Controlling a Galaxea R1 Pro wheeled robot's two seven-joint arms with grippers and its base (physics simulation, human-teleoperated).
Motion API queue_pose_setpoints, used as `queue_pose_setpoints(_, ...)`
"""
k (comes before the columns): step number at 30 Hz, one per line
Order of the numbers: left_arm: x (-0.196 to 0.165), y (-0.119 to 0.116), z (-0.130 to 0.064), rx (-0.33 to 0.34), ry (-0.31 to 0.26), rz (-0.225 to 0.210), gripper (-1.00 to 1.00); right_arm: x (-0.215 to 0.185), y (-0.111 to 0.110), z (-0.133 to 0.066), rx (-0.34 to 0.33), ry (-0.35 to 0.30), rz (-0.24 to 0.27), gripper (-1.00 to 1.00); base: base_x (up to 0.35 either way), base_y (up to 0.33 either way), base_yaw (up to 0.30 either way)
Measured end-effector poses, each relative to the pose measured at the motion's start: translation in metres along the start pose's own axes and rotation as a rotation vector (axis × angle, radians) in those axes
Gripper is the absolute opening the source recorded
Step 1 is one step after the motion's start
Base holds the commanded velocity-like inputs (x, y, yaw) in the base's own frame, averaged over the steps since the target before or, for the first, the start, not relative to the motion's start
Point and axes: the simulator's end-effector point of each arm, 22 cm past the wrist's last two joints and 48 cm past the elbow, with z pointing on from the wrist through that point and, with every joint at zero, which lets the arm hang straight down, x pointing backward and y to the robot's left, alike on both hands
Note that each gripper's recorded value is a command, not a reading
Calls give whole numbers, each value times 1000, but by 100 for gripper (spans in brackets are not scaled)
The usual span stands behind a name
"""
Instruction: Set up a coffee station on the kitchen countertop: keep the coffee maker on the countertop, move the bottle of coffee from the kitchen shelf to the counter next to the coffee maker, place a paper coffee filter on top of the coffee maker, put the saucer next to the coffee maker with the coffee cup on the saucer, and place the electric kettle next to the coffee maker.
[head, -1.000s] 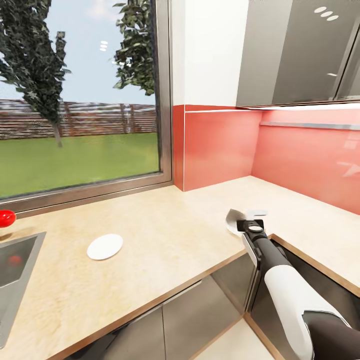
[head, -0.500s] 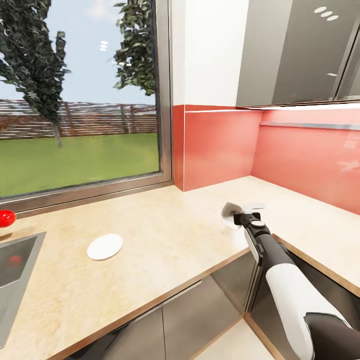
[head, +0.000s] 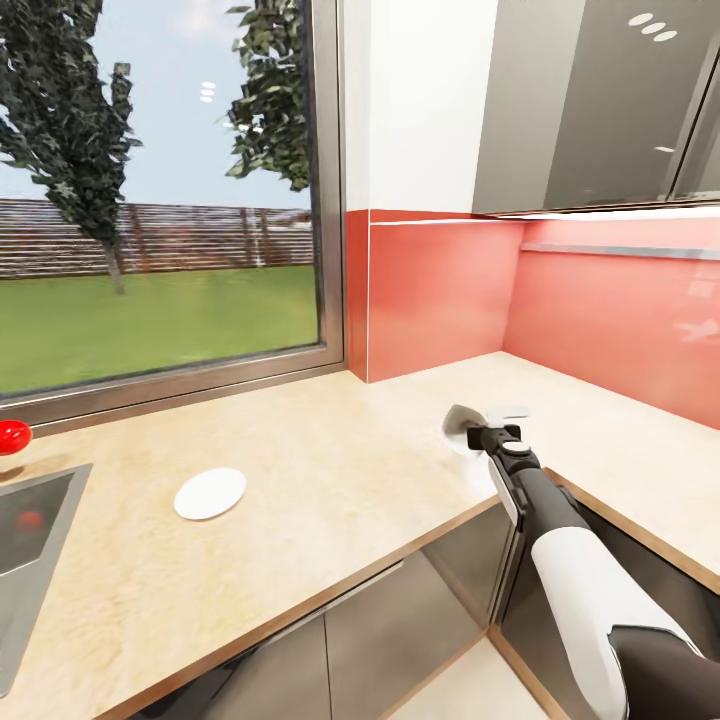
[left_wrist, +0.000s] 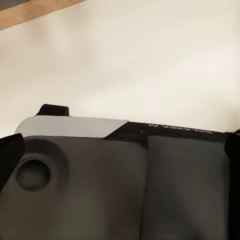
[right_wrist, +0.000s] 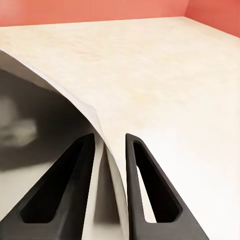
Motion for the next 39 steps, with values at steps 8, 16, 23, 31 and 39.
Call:
queue_pose_setpoints(8, 0, 0, 0, 0, 0, 0, 100, -1, 1, 0, -1, -1, 0, -100, 0, 0, 85)
queue_pose_setpoints(16, 0, 0, 0, 0, 0, 0, 100, 0, 1, 0, -1, 0, 0, -100, -57, -40, 173)
queue_pose_setpoints(23, -1, 0, 0, 0, -4, 0, 100, -1, 1, 0, -1, -3, 0, -100, -125, -104, 62)
queue_pose_setpoints(31, -1, 0, 0, 0, -5, -1, 100, -26, 9, -9, -53, -63, 7, -100, -19, -16, 227)
queue_pose_setpoints(39, -2, 4, 0, -7, -7, -8, 100, -40, 2, -42, -56, -108, 13, -100, -1, -1, 271)
